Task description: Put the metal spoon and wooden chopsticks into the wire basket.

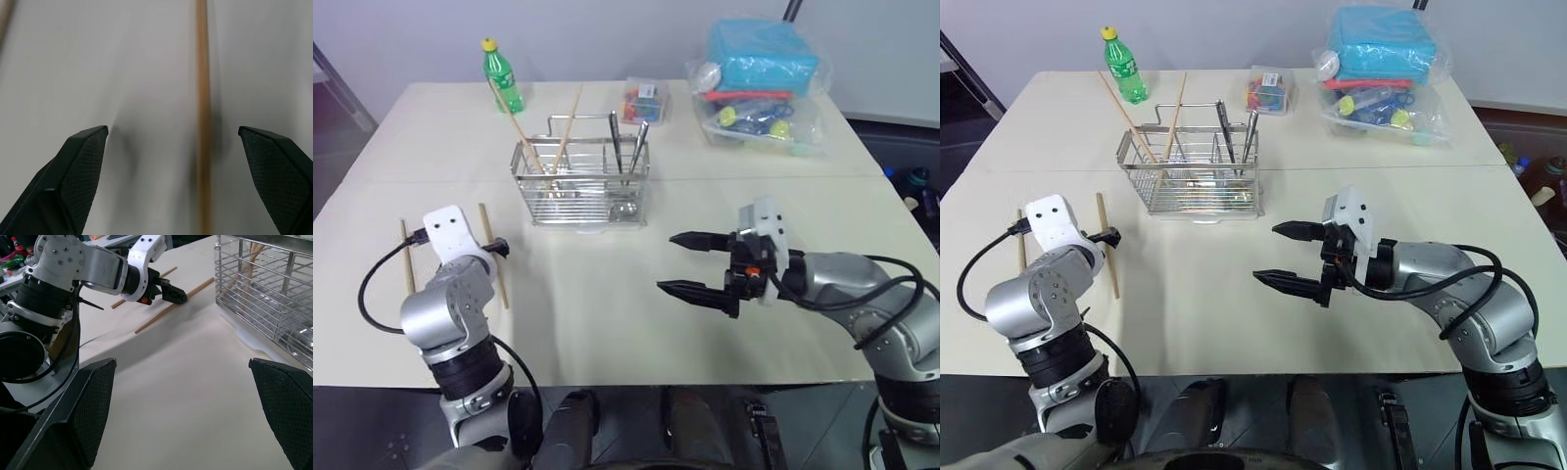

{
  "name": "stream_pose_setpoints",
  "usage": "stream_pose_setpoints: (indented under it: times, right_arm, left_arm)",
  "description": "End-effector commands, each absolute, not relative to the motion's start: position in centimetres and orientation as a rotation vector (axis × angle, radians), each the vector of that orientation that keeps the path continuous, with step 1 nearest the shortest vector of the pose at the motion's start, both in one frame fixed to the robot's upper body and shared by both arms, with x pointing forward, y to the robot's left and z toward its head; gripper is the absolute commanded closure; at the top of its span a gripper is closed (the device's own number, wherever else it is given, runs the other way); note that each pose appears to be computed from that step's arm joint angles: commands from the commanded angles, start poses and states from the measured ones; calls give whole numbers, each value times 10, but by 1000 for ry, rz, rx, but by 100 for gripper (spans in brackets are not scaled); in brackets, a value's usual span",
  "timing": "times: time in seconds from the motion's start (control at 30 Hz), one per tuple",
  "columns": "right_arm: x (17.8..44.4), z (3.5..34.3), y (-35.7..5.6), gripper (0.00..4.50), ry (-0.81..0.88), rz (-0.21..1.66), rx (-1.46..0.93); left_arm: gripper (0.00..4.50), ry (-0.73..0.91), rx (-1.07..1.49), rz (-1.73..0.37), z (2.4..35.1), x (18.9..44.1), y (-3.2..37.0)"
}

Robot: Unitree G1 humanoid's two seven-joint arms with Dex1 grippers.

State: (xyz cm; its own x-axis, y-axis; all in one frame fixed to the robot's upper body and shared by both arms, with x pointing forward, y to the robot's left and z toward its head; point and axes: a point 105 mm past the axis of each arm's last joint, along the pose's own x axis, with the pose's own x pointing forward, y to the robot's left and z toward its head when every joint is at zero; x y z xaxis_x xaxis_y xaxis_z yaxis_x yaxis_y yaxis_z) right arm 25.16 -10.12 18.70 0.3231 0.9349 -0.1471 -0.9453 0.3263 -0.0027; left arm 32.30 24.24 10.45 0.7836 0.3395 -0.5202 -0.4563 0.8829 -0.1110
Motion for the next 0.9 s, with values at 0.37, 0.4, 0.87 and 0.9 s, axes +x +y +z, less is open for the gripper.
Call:
stream_pose_setpoints:
  times: [0.37,0.4,0.87,0.9]
  right_arm:
    - [248,197,-99,6,56,1233,-125]
    - [248,197,-99,6,55,1232,-125]
    - [252,200,-101,0,51,1211,-121]
    - [253,200,-101,0,53,1210,-121]
  left_arm:
    - [0,508,-246,476,110,325,251]
    - [0,510,-255,475,109,325,251]
    - [447,487,-268,505,114,321,262]
    - [447,487,-270,511,114,321,263]
